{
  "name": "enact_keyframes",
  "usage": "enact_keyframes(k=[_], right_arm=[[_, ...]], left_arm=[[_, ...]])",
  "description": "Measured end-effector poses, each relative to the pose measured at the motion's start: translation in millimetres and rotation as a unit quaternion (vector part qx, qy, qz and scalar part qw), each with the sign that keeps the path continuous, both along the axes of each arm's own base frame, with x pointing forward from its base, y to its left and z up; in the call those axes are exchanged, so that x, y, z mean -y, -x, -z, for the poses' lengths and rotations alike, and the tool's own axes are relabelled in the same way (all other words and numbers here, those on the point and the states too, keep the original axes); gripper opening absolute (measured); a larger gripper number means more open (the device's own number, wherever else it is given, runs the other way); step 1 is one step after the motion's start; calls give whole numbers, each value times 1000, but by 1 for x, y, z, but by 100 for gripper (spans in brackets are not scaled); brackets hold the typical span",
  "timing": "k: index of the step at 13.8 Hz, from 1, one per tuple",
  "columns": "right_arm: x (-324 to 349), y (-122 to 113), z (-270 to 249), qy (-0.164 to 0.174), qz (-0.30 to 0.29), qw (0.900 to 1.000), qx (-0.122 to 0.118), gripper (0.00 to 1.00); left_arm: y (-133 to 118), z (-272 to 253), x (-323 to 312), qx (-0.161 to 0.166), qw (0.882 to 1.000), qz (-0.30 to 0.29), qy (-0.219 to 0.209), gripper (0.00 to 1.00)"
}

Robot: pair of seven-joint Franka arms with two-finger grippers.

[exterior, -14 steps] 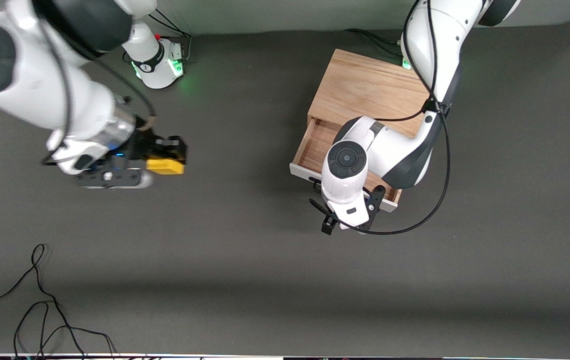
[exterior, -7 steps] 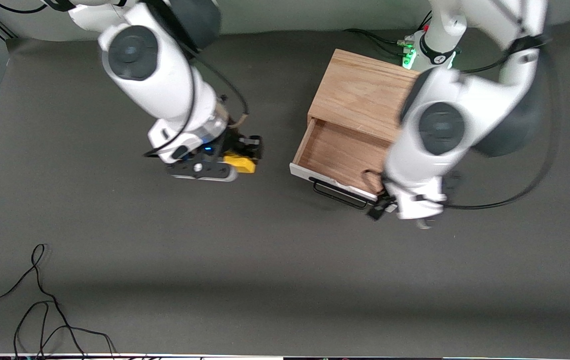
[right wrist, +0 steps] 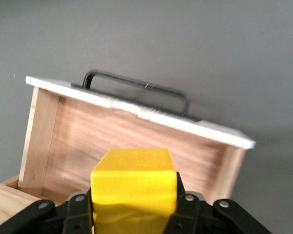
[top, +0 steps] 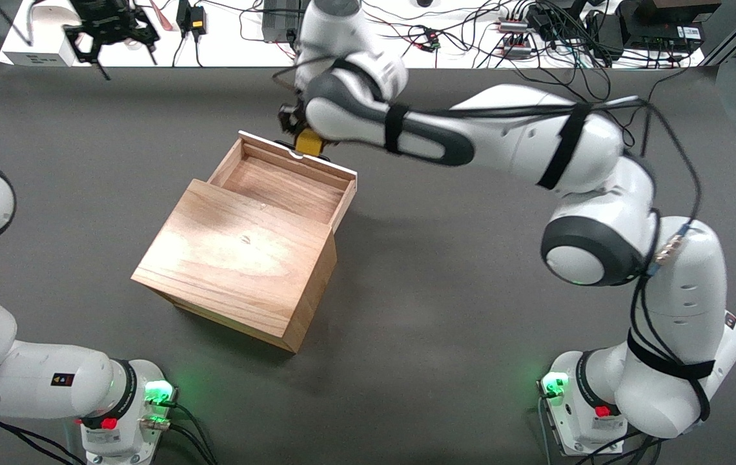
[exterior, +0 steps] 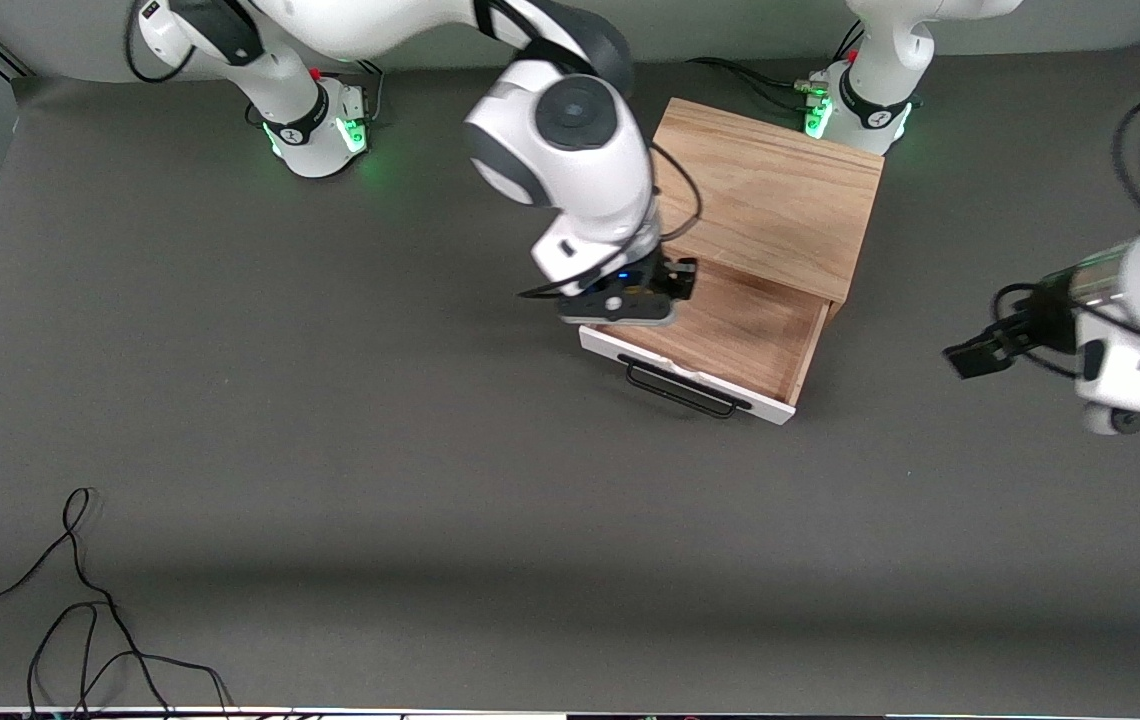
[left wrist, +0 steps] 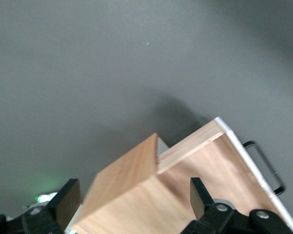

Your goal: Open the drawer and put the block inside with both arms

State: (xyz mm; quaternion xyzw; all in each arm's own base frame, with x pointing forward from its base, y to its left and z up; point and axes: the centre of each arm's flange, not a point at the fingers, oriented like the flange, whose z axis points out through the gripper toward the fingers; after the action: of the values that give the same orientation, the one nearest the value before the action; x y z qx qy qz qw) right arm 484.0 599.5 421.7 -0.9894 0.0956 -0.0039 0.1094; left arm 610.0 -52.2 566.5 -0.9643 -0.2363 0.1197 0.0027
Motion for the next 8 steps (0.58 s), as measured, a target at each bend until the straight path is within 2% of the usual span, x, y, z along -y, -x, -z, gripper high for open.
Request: enact_keyframes(k=[2,5,8], right_arm=[[-19,11,29,0,18,1000,-7,55],[-24,9,66,4,53,998,-23,55],[-31,15,99,13,79,996,-39,55]], left_arm=[[11,0,-30,-7,998,59,19,100],[29,0,-65,-7,990,134,41,100],[49,-2,-71,16,978,206,30,100]])
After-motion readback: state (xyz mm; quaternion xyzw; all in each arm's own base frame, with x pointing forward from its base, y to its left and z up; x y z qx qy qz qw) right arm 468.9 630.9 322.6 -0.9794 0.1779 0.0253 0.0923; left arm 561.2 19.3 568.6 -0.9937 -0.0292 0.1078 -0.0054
